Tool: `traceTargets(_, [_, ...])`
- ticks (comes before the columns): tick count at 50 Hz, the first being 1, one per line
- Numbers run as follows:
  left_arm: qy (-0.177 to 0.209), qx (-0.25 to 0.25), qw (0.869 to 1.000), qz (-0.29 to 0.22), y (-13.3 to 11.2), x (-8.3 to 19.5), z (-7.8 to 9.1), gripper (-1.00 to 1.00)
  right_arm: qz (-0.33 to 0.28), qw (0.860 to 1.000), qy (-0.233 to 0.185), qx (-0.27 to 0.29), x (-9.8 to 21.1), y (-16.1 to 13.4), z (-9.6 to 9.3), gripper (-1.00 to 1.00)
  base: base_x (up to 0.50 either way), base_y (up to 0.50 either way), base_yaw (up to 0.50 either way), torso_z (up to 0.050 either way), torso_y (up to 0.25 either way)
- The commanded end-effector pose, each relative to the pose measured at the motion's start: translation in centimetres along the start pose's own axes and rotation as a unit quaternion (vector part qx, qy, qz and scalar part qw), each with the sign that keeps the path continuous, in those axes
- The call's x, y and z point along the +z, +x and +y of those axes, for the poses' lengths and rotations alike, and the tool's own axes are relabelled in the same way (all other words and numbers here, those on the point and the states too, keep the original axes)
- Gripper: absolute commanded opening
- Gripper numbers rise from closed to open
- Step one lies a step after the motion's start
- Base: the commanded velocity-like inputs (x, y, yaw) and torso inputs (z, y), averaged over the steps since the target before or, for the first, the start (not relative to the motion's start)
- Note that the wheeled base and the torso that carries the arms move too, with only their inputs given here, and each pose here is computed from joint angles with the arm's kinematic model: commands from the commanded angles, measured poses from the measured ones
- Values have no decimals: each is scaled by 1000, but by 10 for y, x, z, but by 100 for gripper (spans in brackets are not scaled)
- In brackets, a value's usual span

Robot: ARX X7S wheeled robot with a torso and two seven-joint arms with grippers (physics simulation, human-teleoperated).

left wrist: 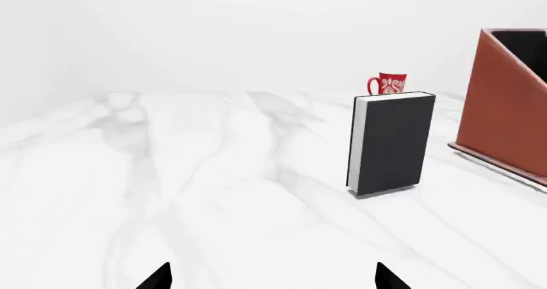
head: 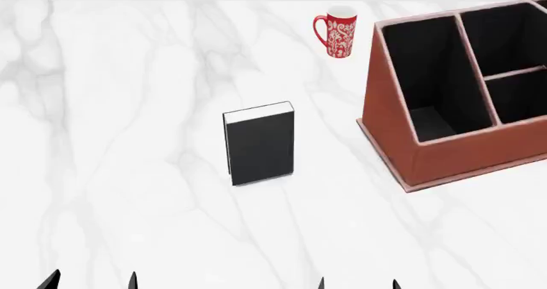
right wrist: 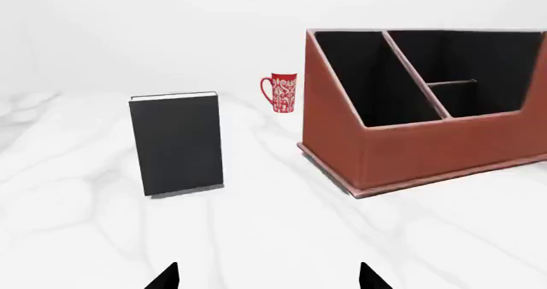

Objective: Pick up the book and place it in the right compartment of the caddy.

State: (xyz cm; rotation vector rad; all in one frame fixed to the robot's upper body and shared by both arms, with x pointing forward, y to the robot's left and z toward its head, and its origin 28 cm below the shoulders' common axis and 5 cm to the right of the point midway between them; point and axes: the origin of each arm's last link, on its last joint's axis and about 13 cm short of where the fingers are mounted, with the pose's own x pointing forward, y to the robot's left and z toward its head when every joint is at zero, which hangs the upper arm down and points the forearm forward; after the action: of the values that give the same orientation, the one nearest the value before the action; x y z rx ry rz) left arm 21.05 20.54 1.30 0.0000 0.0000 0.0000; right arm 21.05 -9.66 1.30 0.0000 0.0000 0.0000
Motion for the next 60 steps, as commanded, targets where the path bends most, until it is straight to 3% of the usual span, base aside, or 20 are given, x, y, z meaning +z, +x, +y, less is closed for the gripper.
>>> traceTargets(1, [2, 1, 1000, 1, 0, 0, 0, 100, -1, 1000, 0, 1, -1, -1, 1, 100, 0, 0, 0, 0, 0])
traceTargets(25, [3, 5, 1000, -2, 2, 0, 0, 100, -6, 1000, 4, 13, 6, -7, 1, 100, 0, -7, 0, 0, 0])
traceTargets(49, [3, 5, 1000, 2, 2, -2, 0, 100, 6, 1000, 12, 17, 5, -7, 1, 100, 0, -500, 0, 0, 0])
traceTargets(60, [3, 5, 1000, 1, 1, -1, 0, 100, 9, 1000, 8, 19, 5, -8, 2, 100, 0, -18, 0, 0, 0])
